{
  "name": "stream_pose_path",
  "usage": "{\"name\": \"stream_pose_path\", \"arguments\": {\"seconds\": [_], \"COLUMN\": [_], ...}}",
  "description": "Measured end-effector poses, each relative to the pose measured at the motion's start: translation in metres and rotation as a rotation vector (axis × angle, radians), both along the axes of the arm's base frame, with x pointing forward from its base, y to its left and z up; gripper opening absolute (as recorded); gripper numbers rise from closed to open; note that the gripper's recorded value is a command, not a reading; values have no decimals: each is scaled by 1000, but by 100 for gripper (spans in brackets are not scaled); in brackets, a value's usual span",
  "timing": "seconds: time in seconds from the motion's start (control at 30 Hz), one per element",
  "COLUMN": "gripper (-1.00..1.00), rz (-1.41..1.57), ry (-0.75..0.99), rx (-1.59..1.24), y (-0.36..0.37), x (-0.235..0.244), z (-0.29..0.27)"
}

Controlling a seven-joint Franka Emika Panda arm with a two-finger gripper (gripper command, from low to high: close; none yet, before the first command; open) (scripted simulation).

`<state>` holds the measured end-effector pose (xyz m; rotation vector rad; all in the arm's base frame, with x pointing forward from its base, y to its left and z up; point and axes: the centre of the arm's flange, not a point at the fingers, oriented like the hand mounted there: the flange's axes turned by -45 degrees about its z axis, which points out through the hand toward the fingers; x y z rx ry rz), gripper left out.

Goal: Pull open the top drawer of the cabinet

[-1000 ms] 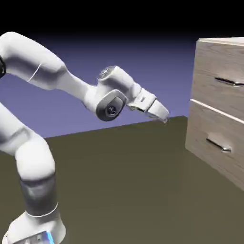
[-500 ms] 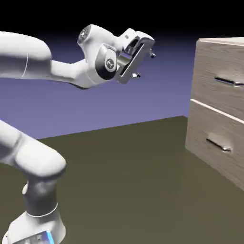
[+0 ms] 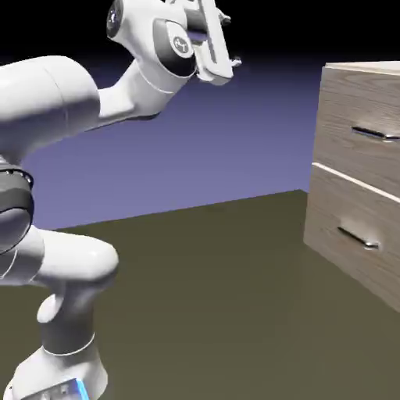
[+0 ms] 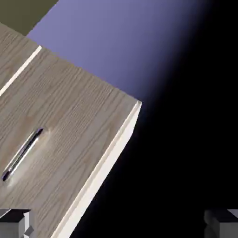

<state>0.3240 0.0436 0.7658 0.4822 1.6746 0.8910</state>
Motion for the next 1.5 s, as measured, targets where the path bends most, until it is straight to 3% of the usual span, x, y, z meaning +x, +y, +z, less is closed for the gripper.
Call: {"name": "stream_pose_path", "arguments": {"seconds": [0.37, 0.73, 1.1, 1.5], "gripper": [0, 0, 0, 0], "rz": [-28, -129, -167, -51], "ry": [-306, -451, -455, -423], "rx": [-491, -996, -1573, -2309], "y": [-61, -101, -81, 25], "x": [40, 137, 263, 377], "z": [24, -7, -96, -250]}}
